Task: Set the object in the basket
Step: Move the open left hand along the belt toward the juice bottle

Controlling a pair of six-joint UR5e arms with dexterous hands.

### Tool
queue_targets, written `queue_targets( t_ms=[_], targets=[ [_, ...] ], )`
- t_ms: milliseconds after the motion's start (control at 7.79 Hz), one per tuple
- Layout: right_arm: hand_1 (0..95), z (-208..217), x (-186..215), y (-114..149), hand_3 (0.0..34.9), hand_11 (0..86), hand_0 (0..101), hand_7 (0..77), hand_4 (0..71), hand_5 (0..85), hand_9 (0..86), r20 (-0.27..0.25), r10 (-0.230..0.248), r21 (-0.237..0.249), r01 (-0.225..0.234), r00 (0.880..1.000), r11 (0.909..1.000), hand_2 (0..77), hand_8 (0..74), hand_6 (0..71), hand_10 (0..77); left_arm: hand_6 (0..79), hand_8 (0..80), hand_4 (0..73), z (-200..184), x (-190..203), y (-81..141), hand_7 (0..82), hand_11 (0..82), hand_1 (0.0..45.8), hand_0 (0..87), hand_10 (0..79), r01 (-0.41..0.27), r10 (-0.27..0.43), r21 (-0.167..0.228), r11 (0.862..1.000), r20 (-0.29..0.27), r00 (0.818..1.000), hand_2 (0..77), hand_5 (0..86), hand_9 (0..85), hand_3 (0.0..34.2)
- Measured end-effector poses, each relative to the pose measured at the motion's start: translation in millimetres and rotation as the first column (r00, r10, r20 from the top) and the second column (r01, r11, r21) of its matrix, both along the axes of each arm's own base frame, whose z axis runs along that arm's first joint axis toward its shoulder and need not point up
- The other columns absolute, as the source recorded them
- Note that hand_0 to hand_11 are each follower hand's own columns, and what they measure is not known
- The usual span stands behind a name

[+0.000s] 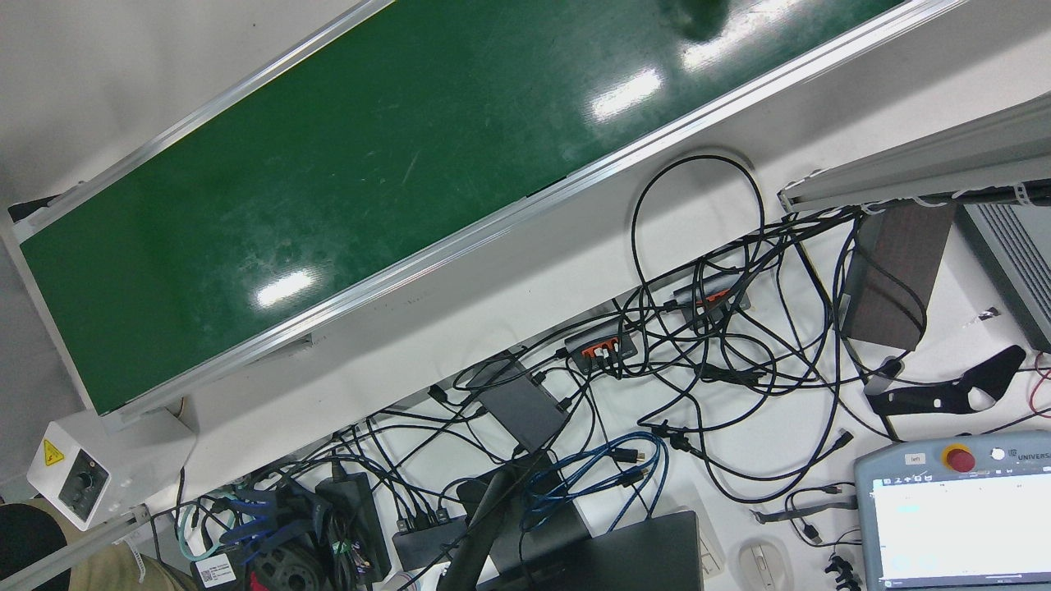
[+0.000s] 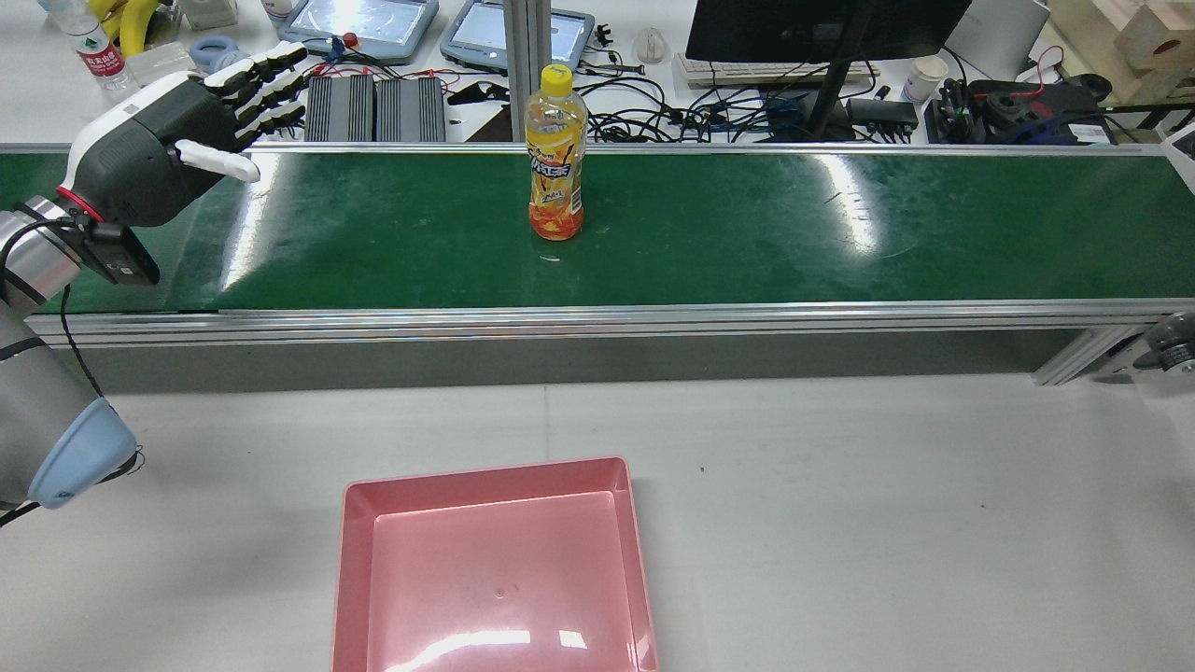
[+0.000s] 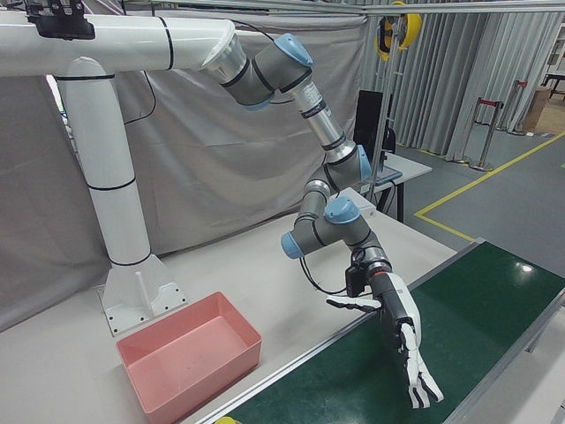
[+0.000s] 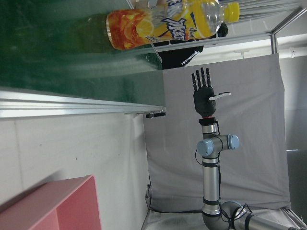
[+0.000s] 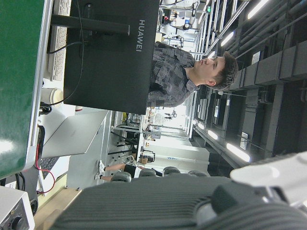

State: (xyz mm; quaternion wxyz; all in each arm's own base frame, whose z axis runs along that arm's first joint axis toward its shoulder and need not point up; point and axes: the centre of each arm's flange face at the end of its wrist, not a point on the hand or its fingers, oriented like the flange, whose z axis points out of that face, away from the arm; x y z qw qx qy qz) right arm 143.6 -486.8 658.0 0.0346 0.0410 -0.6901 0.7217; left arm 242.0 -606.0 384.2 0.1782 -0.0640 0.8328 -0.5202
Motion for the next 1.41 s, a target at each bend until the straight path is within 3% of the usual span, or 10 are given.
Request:
queue_targets(
  t_ms=[257,642,899,1156,1413],
  targets=[
    [0.0,0,0,0,0.0,0.0,0,0.5,0.0,0.0,0.0,0.000,0.001,0.000,-0.001,1.000,1.0000,0.5,0.0,0.0,0.0,0.0,5.4,13.1,2,29,11,0.5,10.4,8.2,50.8,6.0,0.031,-0.031,-0.024,0.999,-0.013,0.999,0.5,10.9,6.5,3.0],
    [0.0,-2,1,0,0.1,0.0,0,0.5,0.0,0.0,0.0,0.000,0.001,0.002,-0.001,1.000,1.0000,0.5,0.0,0.0,0.0,0.0,5.4,13.6,-24,50,11,0.5,10.4,9.3,51.5,6.0,0.045,-0.046,-0.024,0.999,-0.010,0.999,0.5,11.4,6.5,2.4],
    [0.0,-2,1,0,0.1,0.0,0,0.5,0.0,0.0,0.0,0.000,0.002,0.003,-0.002,1.000,1.0000,0.5,0.0,0.0,0.0,0.0,5.4,13.6,-51,64,-2,0.5,10.4,9.3,51.5,6.0,0.045,-0.045,-0.026,0.999,-0.007,0.999,0.5,11.4,6.5,3.3],
    [0.0,-2,1,0,0.0,0.0,0,0.5,0.0,0.0,0.0,0.001,0.003,0.003,-0.003,1.000,1.0000,0.5,0.0,0.0,0.0,0.0,6.5,14.7,-67,87,-25,0.5,10.4,9.3,52.0,6.0,0.040,-0.040,-0.033,0.999,0.000,0.999,0.5,11.4,6.5,2.9],
    [0.0,-2,1,0,0.0,0.0,0,0.5,0.0,0.0,0.0,0.001,0.003,0.003,-0.003,1.000,1.0000,0.5,0.0,0.0,0.0,0.0,6.5,14.7,-80,99,-34,0.5,10.4,10.4,52.2,6.0,0.035,-0.036,-0.025,0.999,-0.007,0.999,0.5,11.4,6.5,1.9]
  ],
)
